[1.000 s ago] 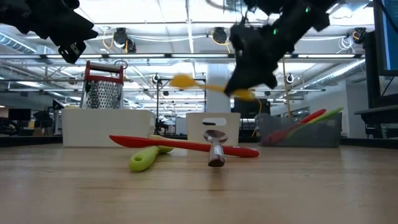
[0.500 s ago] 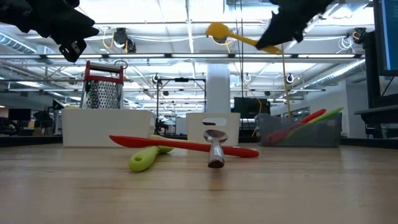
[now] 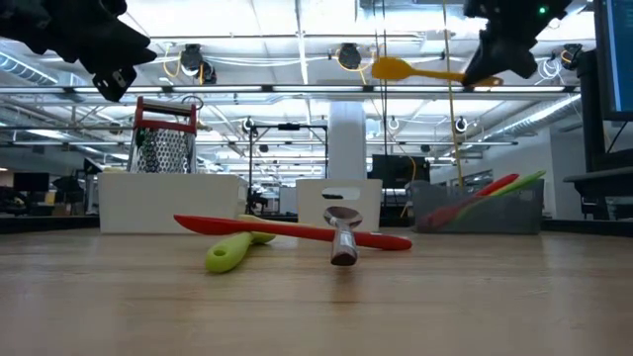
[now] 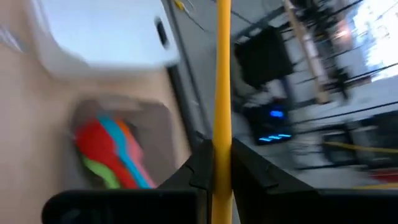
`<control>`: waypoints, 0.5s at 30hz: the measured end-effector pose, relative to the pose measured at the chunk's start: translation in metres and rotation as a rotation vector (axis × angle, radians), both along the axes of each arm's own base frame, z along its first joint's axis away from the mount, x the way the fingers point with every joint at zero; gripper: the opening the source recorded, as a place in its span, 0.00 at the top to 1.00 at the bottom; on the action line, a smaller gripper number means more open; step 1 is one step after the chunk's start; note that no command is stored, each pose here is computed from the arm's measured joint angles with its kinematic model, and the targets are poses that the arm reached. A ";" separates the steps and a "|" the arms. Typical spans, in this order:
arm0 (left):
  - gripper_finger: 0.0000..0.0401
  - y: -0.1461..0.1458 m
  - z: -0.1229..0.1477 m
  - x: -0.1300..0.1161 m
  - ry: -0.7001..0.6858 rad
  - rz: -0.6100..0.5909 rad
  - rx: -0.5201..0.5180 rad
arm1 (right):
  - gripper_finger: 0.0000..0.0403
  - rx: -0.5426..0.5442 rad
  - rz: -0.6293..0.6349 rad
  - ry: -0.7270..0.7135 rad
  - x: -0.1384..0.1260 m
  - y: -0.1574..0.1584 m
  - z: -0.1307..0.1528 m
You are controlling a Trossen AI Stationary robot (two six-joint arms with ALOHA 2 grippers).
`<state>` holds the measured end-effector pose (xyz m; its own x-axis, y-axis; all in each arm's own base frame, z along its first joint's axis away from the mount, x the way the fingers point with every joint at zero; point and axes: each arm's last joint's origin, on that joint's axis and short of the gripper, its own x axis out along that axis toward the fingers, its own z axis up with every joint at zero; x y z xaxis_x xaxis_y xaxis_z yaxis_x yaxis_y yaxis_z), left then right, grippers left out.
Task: Pick & Place Kitchen Items
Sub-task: Put the yellow spatula into the black bin
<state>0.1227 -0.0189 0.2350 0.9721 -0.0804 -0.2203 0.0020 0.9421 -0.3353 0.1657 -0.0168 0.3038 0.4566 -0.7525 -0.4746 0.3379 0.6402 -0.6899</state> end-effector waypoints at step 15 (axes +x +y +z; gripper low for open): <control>0.79 0.000 0.000 0.000 0.003 0.002 -0.009 | 0.94 -0.385 -0.019 0.557 -0.016 -0.010 -0.003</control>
